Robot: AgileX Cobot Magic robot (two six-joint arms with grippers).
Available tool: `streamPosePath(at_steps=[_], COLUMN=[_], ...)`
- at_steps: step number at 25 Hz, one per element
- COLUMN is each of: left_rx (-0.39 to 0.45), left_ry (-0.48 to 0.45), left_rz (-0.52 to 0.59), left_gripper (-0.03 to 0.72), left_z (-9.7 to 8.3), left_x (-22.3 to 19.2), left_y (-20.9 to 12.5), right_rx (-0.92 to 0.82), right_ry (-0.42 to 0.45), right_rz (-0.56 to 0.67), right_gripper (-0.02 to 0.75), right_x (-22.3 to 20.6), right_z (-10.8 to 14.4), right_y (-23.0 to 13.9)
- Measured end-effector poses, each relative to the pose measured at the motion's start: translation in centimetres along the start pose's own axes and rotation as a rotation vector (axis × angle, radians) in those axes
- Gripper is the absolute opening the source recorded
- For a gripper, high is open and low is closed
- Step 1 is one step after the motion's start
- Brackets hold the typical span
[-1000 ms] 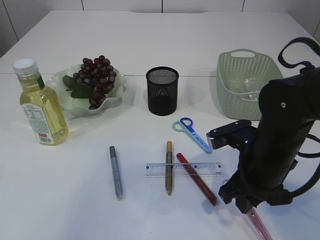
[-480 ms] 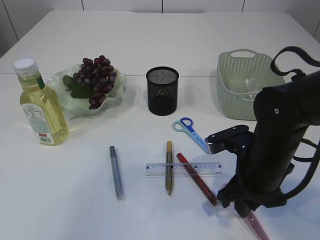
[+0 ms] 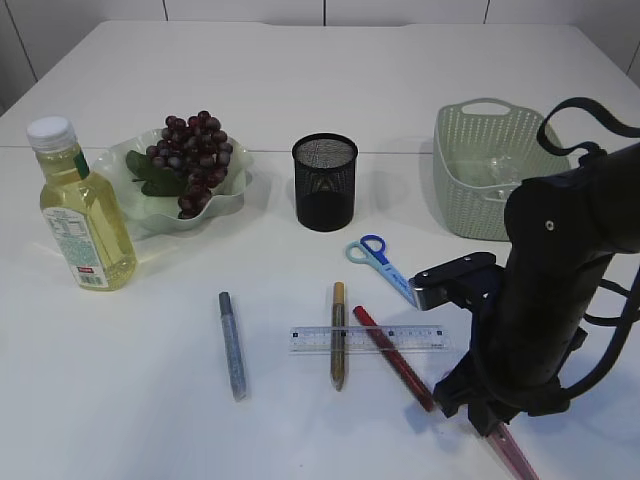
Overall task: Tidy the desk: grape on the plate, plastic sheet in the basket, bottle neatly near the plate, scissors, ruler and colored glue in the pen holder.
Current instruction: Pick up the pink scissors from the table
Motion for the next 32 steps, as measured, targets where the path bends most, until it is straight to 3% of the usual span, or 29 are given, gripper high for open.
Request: streamPosePath(at_steps=[32], left_rx=[0.0], left_ry=[0.0], left_rz=[0.0], left_gripper=[0.435], left_z=[0.0], left_x=[0.0], left_y=[0.0], right_rx=[-0.009], right_ry=[0.0], right_rz=[0.0], right_gripper=[0.207], right_x=[0.0], right_z=[0.0], right_y=[0.0])
Point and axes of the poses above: a point on each arm's last joint axis where the gripper is mounted, x pointing back along that axis away from the gripper, z along the wrist's bending axis when the last joint is at zero, y = z × x, the point moved 2 cm from there along -x, pointing out along that axis toward the gripper, and after that the axes turned 11 degrees about x, right-handed, at the moved point
